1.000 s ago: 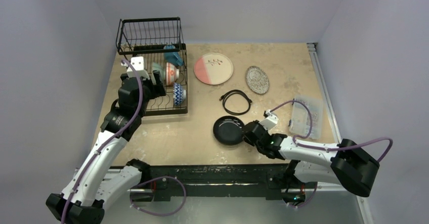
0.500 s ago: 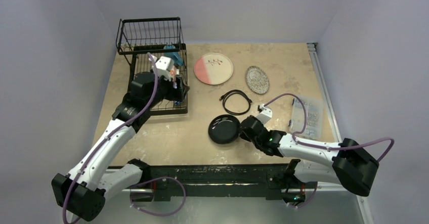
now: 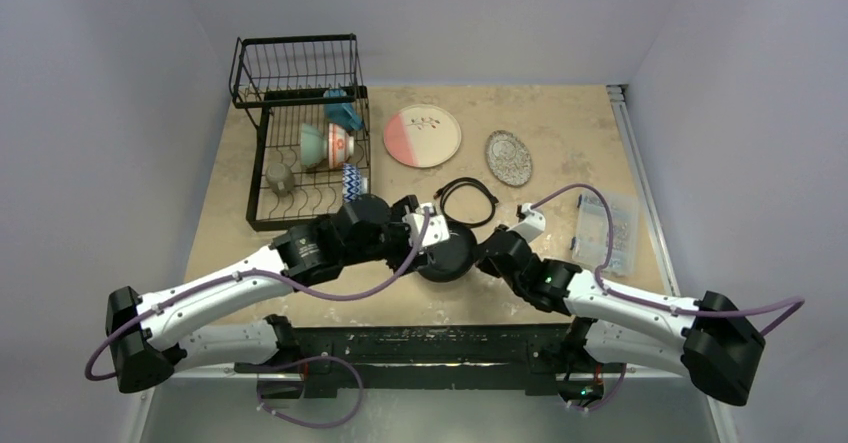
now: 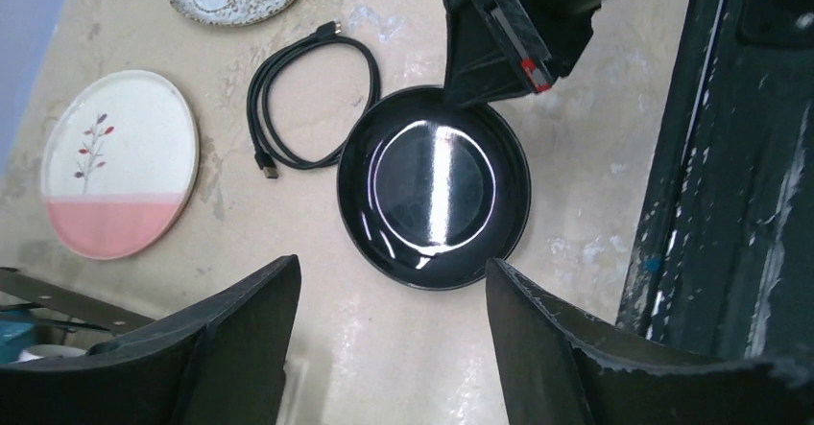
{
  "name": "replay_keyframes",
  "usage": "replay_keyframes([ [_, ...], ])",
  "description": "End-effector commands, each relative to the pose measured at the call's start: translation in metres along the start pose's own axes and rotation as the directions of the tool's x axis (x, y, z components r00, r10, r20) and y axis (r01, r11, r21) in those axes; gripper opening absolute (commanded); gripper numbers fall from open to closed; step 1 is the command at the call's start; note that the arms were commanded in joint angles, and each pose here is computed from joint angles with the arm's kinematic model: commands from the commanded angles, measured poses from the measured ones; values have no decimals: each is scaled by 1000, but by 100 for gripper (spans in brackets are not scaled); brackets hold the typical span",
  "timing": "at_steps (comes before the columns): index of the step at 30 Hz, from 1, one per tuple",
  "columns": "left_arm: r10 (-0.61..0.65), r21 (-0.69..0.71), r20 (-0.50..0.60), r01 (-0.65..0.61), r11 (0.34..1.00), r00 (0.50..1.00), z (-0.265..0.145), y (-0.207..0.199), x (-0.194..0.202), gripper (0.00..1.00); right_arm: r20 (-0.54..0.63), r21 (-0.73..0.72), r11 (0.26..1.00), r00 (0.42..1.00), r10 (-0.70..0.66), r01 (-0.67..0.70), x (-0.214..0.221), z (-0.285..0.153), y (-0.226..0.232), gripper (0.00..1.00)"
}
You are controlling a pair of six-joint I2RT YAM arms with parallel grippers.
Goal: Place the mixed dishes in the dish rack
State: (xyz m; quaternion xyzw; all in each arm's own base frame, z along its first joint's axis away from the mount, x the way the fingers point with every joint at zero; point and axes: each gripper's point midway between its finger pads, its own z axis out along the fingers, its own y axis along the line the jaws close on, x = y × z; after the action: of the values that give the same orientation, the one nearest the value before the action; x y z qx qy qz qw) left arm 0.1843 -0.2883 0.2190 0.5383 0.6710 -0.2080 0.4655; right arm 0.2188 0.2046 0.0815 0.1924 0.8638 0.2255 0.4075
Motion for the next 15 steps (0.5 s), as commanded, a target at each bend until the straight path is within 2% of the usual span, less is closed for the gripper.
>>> replay_keyframes([
  [1, 262, -50, -116, -269, 962, 958, 5, -2, 20, 69, 17, -63, 996, 998, 63, -62, -9, -7, 14, 0],
  [4, 375, -27, -157, -384, 923, 914, 12, -18, 31, 71, 12, -100, 991, 995, 95, -93, -15, -15, 22, 0],
  [8, 526, 7, -238, -540, 842, 817, 25, -41, 51, 73, 6, -141, 982, 991, 131, -129, -23, -24, 33, 0],
  [15, 648, -16, -380, -706, 708, 660, 45, -45, 66, 72, -11, -163, 975, 989, 148, -148, -24, -27, 41, 0],
])
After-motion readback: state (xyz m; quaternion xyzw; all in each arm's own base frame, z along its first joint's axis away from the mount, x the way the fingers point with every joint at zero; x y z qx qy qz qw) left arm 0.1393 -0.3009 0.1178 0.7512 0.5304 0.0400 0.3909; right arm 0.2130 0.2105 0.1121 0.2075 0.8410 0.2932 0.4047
